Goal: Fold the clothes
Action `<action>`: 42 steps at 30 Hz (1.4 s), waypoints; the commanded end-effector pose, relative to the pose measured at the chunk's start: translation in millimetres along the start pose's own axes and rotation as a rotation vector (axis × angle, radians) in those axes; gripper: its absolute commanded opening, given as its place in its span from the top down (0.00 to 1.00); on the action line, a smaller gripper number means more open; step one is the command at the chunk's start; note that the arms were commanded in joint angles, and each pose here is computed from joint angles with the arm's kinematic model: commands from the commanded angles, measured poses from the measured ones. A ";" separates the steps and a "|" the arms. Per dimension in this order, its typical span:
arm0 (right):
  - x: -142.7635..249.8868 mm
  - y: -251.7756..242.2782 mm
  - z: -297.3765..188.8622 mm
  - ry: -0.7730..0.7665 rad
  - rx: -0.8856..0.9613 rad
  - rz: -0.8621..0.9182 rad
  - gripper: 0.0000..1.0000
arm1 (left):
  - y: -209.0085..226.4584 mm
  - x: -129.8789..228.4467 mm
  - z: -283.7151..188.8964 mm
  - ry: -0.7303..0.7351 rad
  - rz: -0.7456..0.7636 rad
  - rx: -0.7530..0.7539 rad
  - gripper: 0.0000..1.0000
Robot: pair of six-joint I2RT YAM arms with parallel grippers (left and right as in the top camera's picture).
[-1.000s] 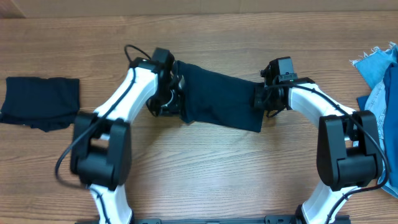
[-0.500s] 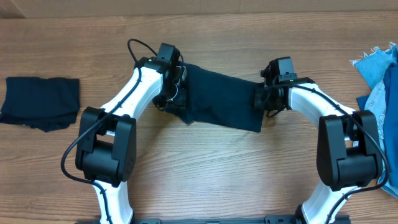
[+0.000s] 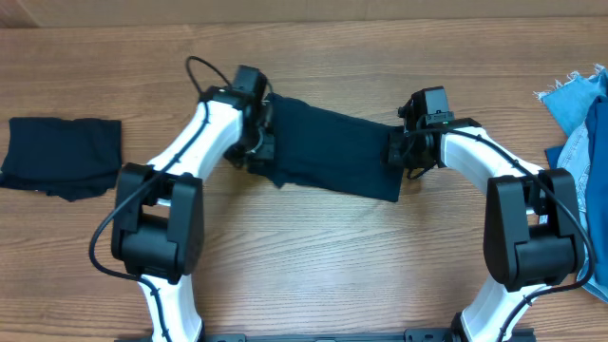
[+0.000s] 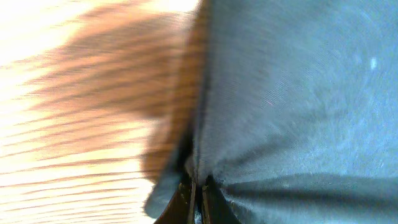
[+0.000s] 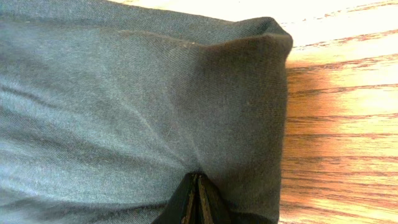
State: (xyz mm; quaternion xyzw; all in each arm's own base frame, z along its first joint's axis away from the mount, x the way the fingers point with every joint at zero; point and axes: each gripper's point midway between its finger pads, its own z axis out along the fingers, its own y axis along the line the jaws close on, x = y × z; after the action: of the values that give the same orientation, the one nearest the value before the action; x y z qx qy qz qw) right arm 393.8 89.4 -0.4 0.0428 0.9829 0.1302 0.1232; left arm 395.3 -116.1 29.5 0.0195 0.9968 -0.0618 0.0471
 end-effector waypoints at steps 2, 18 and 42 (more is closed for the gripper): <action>29.1 -44.0 19.9 0.091 0.171 0.033 0.93 | 51.7 -7.4 -0.7 -0.008 -0.106 -0.040 0.96; 15.4 16.9 -76.9 -0.024 -0.062 -0.039 0.66 | -7.7 -44.5 -62.6 -0.205 0.091 0.114 0.96; 129.1 -49.9 -1.3 0.261 0.295 0.095 0.88 | -39.0 -109.5 53.4 -0.343 0.161 0.135 0.96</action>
State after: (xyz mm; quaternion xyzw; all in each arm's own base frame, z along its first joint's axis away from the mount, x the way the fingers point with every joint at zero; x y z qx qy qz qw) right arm 308.0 116.3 -3.8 0.0324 0.9859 0.1586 0.0423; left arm 490.5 -202.8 7.2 0.1470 0.9519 -0.1529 0.2211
